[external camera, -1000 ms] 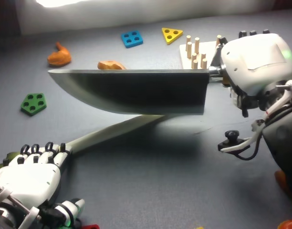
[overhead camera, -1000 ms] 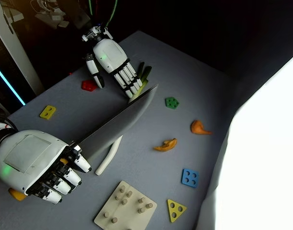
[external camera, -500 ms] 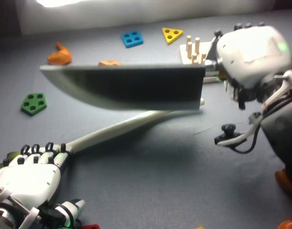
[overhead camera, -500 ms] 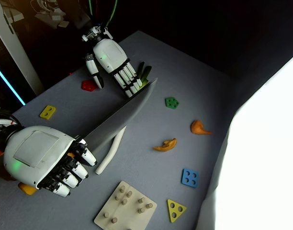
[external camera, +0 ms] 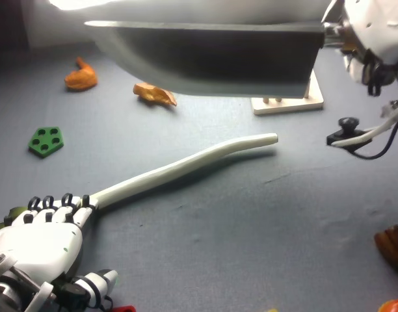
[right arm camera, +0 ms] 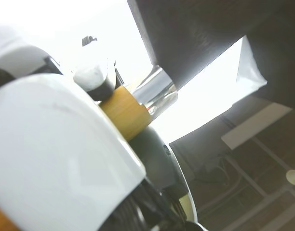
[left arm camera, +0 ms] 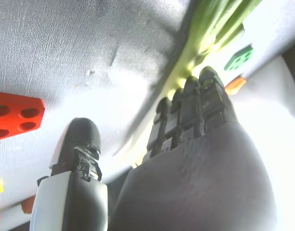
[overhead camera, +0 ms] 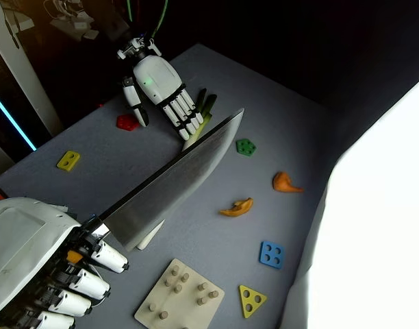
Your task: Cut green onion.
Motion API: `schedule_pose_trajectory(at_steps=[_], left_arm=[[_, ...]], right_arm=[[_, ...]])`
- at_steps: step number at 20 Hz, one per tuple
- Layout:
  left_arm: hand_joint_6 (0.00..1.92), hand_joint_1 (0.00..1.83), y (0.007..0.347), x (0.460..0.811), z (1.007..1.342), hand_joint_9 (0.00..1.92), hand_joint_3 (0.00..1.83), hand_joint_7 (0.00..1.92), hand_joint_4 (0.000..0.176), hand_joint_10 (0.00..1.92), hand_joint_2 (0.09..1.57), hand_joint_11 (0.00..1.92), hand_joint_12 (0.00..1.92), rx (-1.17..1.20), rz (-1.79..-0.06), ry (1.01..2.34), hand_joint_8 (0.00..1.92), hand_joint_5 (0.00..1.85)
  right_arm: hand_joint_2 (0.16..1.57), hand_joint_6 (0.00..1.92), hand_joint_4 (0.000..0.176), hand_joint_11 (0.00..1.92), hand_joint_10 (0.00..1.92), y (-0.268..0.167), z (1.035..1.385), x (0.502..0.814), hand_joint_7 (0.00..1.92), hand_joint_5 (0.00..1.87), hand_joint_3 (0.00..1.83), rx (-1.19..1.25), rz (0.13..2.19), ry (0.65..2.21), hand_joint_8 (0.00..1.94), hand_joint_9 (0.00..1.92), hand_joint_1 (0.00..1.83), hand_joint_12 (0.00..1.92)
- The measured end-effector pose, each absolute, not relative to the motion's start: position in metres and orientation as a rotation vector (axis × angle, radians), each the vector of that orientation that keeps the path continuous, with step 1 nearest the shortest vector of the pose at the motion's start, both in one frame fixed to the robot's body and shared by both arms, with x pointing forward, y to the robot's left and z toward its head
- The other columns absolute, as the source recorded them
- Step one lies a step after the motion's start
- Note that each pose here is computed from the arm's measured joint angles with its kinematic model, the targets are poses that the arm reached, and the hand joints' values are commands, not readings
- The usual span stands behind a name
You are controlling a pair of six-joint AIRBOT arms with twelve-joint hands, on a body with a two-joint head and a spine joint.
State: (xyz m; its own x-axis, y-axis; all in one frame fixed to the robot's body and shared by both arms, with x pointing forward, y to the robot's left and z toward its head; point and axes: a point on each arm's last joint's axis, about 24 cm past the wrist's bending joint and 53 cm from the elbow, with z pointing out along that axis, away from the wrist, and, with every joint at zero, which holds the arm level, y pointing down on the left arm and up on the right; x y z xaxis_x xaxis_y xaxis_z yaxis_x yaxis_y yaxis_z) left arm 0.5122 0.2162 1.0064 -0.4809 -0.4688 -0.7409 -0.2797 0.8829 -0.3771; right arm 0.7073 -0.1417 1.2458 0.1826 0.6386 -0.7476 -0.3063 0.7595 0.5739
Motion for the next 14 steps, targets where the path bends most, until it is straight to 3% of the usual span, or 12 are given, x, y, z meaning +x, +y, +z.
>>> schedule_pose_trajectory(at_steps=[5, 10, 14], left_arm=[[0.00, 0.35, 0.216, 0.513, 1.007, 0.00, 0.01, 0.00, 0.000, 0.00, 1.37, 0.00, 0.00, -0.540, -0.256, 2.102, 0.00, 0.00], [0.00, 0.43, 0.212, 0.518, 1.010, 0.00, 0.00, 0.00, 0.000, 0.00, 1.35, 0.00, 0.00, -0.548, -0.276, 2.092, 0.00, 0.00], [0.00, 0.37, 0.206, 0.523, 1.014, 0.00, 0.00, 0.00, 0.000, 0.00, 1.36, 0.00, 0.00, -0.547, -0.302, 2.081, 0.00, 0.00]], right_arm=[[1.02, 1.92, 0.176, 1.66, 1.92, -0.156, 1.242, 0.725, 1.52, 1.38, 0.39, 0.293, 0.709, 1.261, 1.94, 1.63, 1.56, 1.92], [1.06, 1.92, 0.176, 1.66, 1.92, -0.169, 1.237, 0.742, 1.49, 1.37, 0.33, 0.226, 0.745, 1.297, 1.94, 1.63, 1.57, 1.92], [1.07, 1.92, 0.176, 1.65, 1.92, -0.190, 1.234, 0.755, 1.50, 1.39, 0.32, 0.235, 0.760, 1.295, 1.94, 1.62, 1.57, 1.92]])
